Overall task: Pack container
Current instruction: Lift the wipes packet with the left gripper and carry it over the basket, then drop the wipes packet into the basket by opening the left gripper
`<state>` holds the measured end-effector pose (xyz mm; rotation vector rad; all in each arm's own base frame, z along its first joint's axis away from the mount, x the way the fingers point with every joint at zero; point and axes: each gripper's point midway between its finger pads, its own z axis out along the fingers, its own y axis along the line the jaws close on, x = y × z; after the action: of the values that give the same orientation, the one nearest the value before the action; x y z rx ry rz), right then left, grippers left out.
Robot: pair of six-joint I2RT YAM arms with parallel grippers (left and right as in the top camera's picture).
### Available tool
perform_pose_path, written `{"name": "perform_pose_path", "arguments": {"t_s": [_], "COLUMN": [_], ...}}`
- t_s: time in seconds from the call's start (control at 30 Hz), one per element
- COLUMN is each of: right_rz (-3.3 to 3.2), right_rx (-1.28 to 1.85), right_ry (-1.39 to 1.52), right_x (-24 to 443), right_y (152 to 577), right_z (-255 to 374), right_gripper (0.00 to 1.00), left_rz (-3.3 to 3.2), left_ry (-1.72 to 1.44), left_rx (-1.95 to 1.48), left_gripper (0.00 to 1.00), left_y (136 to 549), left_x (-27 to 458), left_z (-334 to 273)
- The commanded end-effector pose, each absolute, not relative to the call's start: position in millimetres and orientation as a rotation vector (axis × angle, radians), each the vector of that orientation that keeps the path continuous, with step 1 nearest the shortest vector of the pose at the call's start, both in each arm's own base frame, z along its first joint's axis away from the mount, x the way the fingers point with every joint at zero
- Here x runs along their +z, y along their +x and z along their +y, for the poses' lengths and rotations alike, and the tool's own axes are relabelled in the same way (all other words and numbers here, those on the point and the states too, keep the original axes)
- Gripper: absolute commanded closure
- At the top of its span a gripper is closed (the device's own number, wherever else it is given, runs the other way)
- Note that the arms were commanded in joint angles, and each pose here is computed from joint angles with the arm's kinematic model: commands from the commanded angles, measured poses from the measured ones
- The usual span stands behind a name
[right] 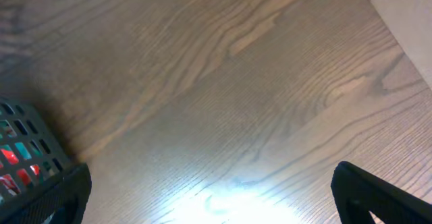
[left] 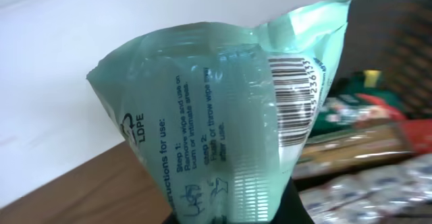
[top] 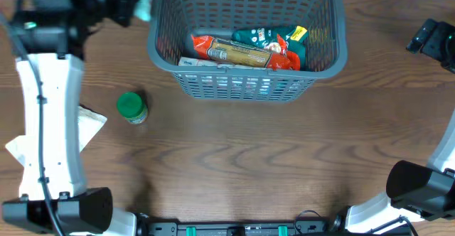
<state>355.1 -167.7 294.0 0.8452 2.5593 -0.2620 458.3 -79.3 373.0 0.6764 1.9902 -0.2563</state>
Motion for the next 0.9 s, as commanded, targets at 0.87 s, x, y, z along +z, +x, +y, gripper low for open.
{"name": "perform_pose_path", "arguments": {"t_s": [0.87], "right_rz": [2.553], "right_rx": [-0.278], "right_ry": [0.867], "right_x": [294], "right_y": [353], "right_z": [-172], "right_gripper": [0.01], "left_rz": [2.216], "left_ry": [1.016], "left_rx": [-0.380], "left_gripper": [0.94], "left_y": [456], "left_x": [241], "left_z": [-231]}}
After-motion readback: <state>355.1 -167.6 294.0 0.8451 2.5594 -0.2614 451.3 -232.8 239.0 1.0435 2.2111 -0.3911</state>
